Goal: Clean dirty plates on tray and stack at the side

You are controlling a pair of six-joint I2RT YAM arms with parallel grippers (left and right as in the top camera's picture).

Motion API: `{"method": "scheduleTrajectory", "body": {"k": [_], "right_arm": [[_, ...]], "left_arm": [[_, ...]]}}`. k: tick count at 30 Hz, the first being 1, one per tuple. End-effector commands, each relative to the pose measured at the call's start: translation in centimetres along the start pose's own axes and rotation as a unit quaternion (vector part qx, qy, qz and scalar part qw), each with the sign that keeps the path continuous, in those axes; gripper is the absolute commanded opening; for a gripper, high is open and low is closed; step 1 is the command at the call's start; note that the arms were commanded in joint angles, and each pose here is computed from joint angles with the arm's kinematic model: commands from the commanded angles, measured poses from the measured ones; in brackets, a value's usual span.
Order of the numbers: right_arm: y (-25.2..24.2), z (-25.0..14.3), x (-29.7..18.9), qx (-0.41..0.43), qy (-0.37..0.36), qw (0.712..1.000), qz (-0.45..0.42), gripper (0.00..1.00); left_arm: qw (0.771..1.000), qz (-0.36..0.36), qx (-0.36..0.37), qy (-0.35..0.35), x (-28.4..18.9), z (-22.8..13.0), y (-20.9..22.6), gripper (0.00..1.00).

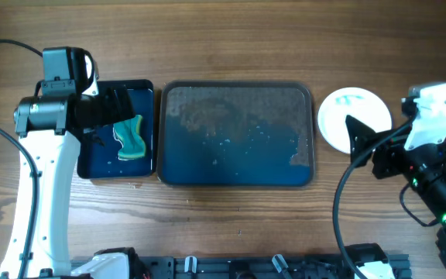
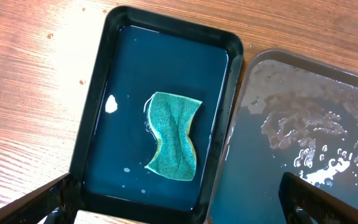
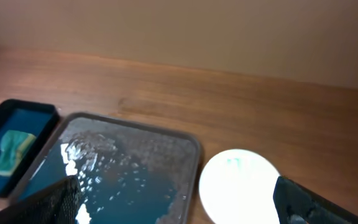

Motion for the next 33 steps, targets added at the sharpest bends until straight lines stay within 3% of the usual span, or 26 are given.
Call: {"method": "scheduleTrajectory", "body": {"k": [1, 7, 11, 20, 26, 33], "right_arm": [[-0.3, 1.4, 0.4, -0.026, -0.024, 0.999, -0.007, 1.00], [0.2, 1.3, 2.3, -0.040, -0.052, 0.998, 0.013, 1.00], [0.5, -0.3, 2.7, -0.048, -0.112, 0.993, 0.002, 1.00], [3.3, -9.6, 4.6, -0.073, -0.238, 0.968, 0.023, 1.00], [4.7, -15.2, 7.1, -0.078, -0.272, 0.958, 0.042, 1.00], [5.0, -17.9, 8.9, -0.072, -0.275, 0.958, 0.044, 1.00]], "left_arm": [[1.000, -0.008, -0.005, 0.003, 0.1, 0.0, -0.3, 1.00], [1.000, -0.008, -0.005, 0.003, 0.1, 0.0, -0.3, 1.00], [1.000, -0.008, -0.005, 0.003, 0.1, 0.0, -0.3, 1.00], [1.000, -0.008, -0.005, 0.003, 0.1, 0.0, -0.3, 1.00], [1.000, -0.008, -0.005, 0.003, 0.1, 0.0, -0.3, 1.00], [1.000, -0.008, -0.005, 0.003, 0.1, 0.0, -0.3, 1.00]]}}
Point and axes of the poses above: each gripper's point midway between its finger pads, its own x axis out along the fingers, its own y axis along the line the jaws close on, z = x × y, the point moved 5 cm from there along -x, back along the fingers, and after that the axes turned 8 degrees about -x, right-handed, at the moved point
